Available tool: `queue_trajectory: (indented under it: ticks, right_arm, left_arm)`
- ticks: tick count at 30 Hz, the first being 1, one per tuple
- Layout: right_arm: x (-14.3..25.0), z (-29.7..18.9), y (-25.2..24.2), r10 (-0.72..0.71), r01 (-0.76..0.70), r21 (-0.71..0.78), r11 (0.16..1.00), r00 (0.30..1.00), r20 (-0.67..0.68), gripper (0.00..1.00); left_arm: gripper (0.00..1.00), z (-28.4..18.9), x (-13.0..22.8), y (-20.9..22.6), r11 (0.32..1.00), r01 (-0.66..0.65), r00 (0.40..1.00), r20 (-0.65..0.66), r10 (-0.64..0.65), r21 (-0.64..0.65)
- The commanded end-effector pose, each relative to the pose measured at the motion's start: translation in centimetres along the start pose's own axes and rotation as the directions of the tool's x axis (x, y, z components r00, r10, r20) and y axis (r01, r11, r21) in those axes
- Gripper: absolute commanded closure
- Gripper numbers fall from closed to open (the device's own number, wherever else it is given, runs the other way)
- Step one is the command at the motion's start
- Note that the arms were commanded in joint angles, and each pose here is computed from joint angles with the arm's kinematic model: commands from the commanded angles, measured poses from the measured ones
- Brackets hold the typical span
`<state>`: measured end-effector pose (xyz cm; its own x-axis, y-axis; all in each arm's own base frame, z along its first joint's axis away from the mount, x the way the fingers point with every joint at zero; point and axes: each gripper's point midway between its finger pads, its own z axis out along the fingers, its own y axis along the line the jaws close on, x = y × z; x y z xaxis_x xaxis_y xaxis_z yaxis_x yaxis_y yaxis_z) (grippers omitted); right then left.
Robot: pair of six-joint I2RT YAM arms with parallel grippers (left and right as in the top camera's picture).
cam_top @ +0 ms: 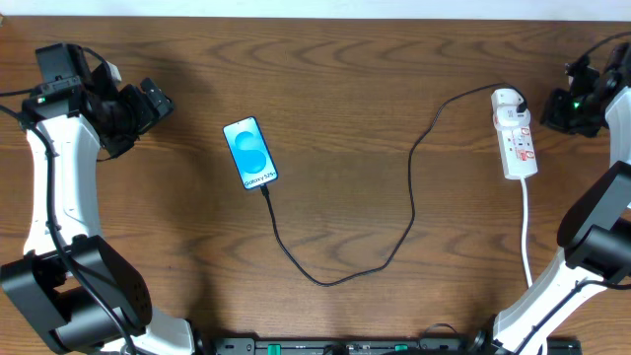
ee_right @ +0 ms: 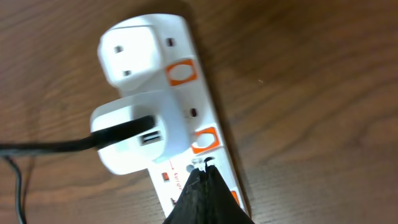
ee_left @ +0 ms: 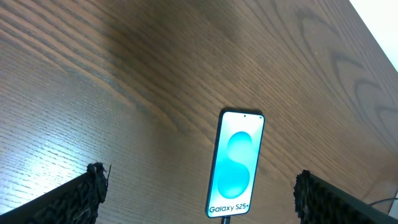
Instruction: Plug charger to phone and switch on socket
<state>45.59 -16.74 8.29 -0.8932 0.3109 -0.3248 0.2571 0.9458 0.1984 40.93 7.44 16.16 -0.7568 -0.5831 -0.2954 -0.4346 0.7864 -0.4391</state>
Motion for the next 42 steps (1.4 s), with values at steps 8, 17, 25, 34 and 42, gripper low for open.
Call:
queue_trajectory:
  ticks: [8,17,25,34,42]
  right_arm:
    - [0.8,1.6,0.7,0.045,-0.046,-0.067,0.997,0.999,-0.009,0.99]
    - [0.4,1.6,0.4,-0.004,0.01,-0.169,0.986,0.999,0.036,0.99]
    - [1.5,3.4,0.8,0.017,-0.013,-0.308,0.951,1.0,0.009,0.99]
    - [1.4,3.2,0.9,0.12,-0.112,-0.412,0.904,0.993,-0.006,0.99]
    - [1.5,2.5,-0.6,0.279,-0.276,-0.433,0.858,0.959,-0.058,0.99]
  left_arm:
    - [0.02,-0.3,0.0,0.1,1.0,-0.015,1.0,0.01,0.015,-0.014]
    - [0.02,-0.3,0.0,0.1,1.0,-0.015,1.0,0.01,0.015,-0.014]
    - [0.02,-0.3,0.0,0.1,1.0,-0.015,1.0,0.01,0.015,-0.014]
    - [0.02,-0.3,0.0,0.1,1.0,-0.015,1.0,0.01,0.015,-0.014]
    - [0.02,-0.3,0.0,0.1,1.0,-0.015,1.0,0.01,0.015,-0.014]
